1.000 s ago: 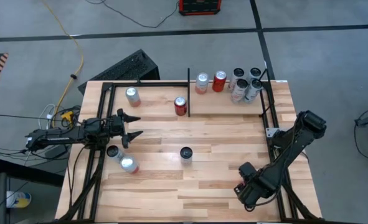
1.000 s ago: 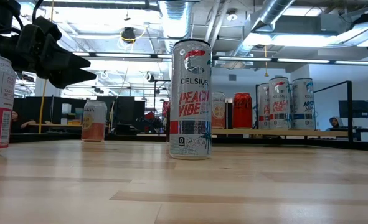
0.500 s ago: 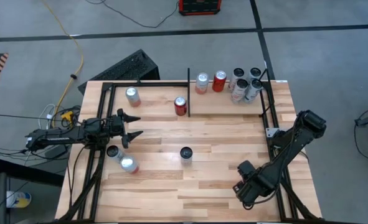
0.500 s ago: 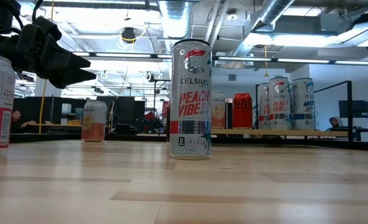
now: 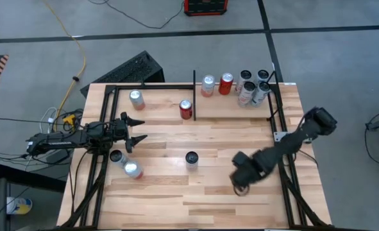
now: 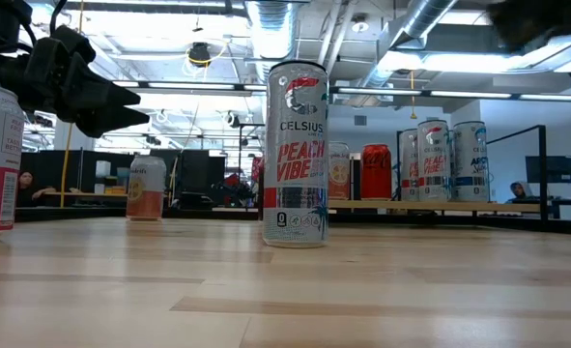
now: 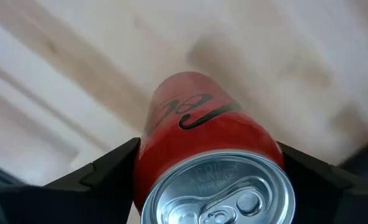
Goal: Place canned beverage on shelf
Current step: Put the red soda can on the shelf
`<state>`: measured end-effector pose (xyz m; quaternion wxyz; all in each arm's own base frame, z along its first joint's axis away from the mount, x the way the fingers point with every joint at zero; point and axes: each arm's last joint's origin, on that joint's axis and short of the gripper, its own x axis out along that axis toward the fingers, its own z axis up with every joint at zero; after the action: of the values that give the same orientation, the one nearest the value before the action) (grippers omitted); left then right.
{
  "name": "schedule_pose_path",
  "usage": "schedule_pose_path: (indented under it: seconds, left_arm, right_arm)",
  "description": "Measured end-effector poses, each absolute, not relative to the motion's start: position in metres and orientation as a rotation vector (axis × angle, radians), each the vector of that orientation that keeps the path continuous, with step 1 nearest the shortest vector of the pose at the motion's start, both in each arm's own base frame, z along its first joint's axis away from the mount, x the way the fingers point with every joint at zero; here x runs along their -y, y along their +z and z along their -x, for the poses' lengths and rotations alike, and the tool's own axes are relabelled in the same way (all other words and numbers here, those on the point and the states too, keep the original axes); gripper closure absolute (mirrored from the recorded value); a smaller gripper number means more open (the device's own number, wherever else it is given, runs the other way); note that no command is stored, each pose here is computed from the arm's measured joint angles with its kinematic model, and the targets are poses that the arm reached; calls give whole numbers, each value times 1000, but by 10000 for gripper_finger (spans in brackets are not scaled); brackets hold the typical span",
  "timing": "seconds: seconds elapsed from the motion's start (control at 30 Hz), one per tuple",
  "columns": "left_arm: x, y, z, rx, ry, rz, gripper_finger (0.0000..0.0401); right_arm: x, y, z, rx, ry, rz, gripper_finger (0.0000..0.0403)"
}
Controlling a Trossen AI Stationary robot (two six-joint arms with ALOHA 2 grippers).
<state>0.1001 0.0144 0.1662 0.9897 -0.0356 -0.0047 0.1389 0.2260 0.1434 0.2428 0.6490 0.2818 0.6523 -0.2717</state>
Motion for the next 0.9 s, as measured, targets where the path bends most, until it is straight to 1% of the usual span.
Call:
schedule_pose_path:
  seconds: [0.2, 0.37, 0.5, 0.73, 0.9]
  left_arm:
    - [-14, 166, -100, 9, 279, 71, 74]
    - [-14, 166, -100, 9, 279, 71, 74]
    - [-14, 166, -100, 9, 279, 71, 74]
    - [-14, 166, -100, 9, 278, 71, 74]
    - [-14, 166, -100, 9, 279, 71, 74]
  right_arm:
    - [-89, 249, -252, -1486, -522, -472, 66]
    - [-43, 261, -268, -1433, -508, -327, 66]
    - [-7, 273, -275, -1407, -509, -210, 65]
    - [51, 292, -278, -1375, -505, -112, 64]
    - [84, 307, -277, -1347, -484, -10, 64]
